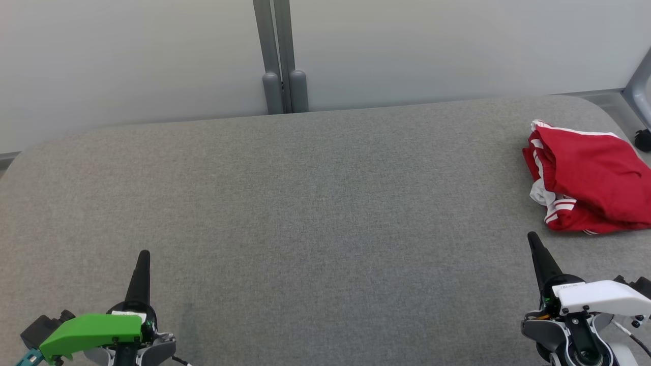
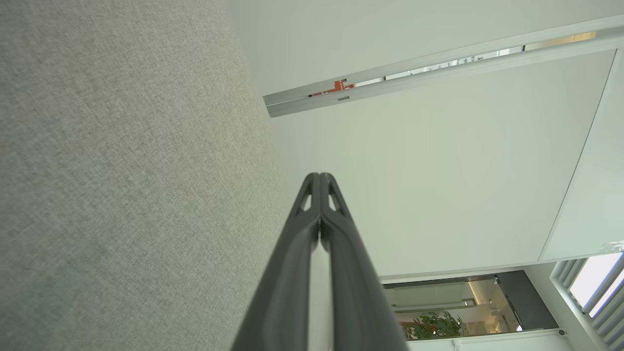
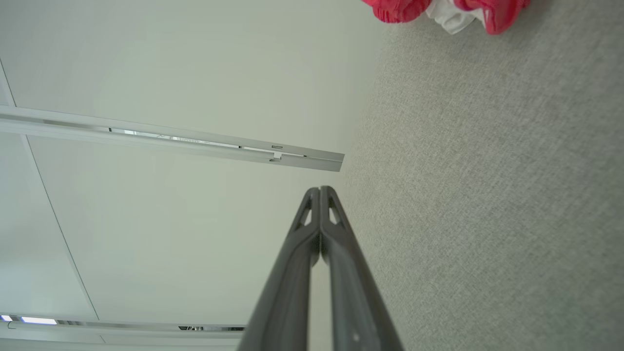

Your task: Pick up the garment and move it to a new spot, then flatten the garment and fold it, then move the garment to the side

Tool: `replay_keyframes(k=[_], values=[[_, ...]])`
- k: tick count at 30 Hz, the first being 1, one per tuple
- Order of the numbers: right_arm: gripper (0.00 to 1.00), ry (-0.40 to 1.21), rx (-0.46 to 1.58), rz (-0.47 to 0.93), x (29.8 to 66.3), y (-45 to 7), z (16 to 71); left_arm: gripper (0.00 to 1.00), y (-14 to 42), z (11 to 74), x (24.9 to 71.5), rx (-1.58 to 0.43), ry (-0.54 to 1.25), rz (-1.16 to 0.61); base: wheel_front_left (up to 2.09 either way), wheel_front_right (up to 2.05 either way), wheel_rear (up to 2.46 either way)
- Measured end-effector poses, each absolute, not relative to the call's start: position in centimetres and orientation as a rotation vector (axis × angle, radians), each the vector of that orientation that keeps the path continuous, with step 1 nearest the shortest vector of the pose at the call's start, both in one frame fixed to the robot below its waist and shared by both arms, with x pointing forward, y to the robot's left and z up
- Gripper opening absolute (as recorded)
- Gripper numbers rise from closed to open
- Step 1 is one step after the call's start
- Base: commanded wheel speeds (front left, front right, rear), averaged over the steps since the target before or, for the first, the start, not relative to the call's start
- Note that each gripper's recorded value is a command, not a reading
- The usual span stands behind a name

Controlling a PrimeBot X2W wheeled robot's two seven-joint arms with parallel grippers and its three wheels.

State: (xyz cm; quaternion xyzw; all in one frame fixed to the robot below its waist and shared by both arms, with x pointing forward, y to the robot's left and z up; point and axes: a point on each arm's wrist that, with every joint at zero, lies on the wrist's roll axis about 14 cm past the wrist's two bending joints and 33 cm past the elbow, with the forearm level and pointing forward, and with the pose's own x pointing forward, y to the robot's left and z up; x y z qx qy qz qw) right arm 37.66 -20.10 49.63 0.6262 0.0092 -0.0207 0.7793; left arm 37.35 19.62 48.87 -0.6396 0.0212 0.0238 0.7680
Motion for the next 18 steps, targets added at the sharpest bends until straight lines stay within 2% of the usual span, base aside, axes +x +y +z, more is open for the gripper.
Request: replay_keyframes(k=[18], values=[[0.0,0.013,1.496,-0.021,38.36,-19.98,50.14,0.0,19.82,49.71,38.18,-1.51,0.026,0.029,0.0,0.0,0.0]])
